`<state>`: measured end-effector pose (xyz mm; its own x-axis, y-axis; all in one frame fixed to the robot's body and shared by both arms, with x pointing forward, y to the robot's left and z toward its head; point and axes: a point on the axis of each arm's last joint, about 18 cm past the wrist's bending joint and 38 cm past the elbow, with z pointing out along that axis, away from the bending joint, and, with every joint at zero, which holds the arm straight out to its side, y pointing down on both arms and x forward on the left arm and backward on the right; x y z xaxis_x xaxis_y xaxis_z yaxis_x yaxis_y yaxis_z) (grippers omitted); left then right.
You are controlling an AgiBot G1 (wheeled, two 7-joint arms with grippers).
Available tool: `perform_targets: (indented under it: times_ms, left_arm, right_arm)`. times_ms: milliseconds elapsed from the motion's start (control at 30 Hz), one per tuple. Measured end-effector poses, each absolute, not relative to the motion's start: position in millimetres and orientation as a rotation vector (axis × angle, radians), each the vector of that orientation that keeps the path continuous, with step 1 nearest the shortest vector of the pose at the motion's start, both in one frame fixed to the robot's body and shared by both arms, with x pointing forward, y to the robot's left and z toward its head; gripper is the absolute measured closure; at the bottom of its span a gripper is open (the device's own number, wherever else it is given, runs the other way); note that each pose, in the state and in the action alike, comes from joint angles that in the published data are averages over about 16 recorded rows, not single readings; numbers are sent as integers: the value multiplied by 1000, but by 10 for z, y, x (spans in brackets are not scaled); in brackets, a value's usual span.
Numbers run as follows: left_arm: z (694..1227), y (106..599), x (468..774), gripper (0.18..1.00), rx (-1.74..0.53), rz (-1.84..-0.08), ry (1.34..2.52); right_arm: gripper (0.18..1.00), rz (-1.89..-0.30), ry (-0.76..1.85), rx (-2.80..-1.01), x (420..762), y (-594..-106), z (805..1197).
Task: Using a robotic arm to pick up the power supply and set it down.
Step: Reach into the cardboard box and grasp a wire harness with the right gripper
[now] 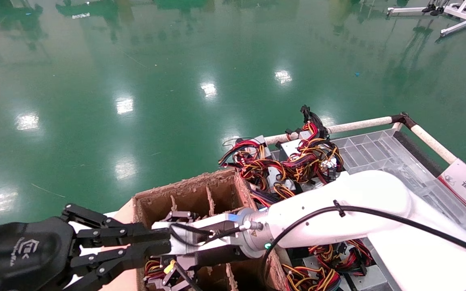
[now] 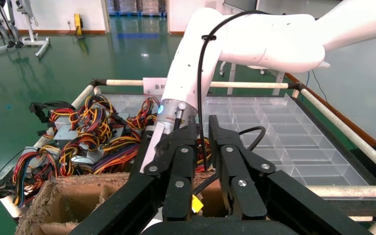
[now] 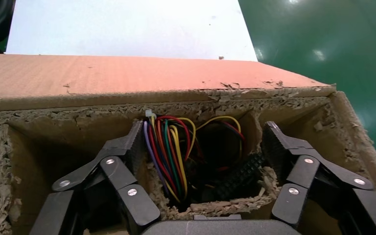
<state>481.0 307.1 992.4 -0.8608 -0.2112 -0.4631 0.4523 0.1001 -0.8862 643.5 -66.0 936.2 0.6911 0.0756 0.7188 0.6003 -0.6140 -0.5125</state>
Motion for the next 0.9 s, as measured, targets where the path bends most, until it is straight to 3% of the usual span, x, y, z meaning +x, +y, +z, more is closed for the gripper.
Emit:
perform_targets:
  times_ms: [333,467,900]
  left_arm:
    - [9924,3071,4810,849,235,-1812,1902]
    - [9924,3071,4810,786,235,-1812,1902]
    - [9924,3071,4810,482,235,-1812,1902]
  right_arm:
    - [412,-857,-489,-2120,6471,-681,9351]
    - [514,-850,-473,-2125,6480,-706,9318]
    - [804,-820,-427,-2144,6505,-779,9184]
